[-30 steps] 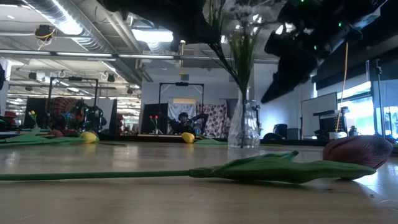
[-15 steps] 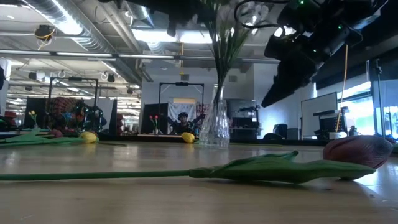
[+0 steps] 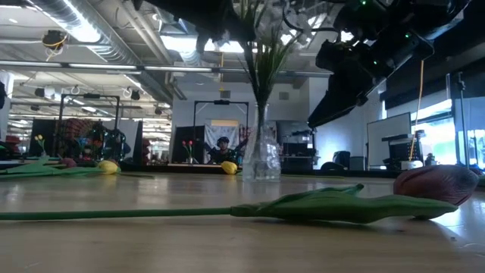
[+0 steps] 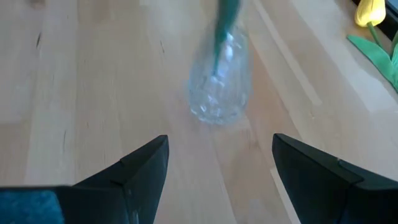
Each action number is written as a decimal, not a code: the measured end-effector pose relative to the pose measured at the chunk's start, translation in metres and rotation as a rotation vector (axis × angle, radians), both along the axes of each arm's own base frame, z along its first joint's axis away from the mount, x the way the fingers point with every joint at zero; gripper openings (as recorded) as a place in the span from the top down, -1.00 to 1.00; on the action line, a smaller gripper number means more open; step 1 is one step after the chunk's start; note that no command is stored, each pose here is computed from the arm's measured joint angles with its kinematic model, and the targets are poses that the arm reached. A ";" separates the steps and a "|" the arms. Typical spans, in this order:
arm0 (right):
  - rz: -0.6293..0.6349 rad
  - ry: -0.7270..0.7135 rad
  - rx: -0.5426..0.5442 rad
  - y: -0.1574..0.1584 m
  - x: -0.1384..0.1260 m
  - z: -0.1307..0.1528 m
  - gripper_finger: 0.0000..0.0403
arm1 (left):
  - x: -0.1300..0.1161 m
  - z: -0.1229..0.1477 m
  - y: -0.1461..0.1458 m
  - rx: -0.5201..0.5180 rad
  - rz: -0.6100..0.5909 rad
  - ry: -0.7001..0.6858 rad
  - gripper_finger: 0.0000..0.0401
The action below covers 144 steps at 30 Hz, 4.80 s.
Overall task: Sort flowers into vase by color
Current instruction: Put the white flowers into the top transparent vase
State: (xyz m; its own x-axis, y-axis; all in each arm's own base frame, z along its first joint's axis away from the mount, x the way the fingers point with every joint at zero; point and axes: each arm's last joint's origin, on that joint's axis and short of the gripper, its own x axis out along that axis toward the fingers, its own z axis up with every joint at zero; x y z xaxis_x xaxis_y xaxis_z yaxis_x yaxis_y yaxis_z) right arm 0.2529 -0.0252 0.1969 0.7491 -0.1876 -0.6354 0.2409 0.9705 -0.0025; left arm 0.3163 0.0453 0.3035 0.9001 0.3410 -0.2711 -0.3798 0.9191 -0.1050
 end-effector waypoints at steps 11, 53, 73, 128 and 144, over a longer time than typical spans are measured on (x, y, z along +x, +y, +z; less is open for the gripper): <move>0.000 -0.002 0.000 0.000 0.000 0.000 -0.41 | -0.001 0.002 -0.007 0.048 -0.022 0.015 0.98; -0.050 -0.401 0.005 -0.003 0.025 0.025 -0.41 | -0.060 -0.074 0.000 0.010 -0.083 -0.545 0.98; 0.025 -0.576 0.049 -0.006 0.080 0.039 -0.26 | -0.055 -0.074 0.007 0.014 -0.160 -0.481 0.96; 0.063 -0.414 -0.016 -0.002 0.046 0.070 -0.60 | -0.172 0.032 -0.029 0.129 -0.447 -0.824 0.95; -0.034 -0.305 0.122 0.001 0.003 0.089 -0.71 | -0.132 -0.007 -0.068 -0.079 -0.443 -0.515 0.95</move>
State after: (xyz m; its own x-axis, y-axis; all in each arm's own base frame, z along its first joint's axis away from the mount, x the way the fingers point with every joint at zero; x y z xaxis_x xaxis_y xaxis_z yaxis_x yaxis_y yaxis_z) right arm 0.2563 -0.0239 0.2860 0.9030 -0.1518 -0.4020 0.2448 0.9506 0.1910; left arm 0.1846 -0.0222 0.2963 0.9711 -0.0928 0.2199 0.1469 0.9585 -0.2444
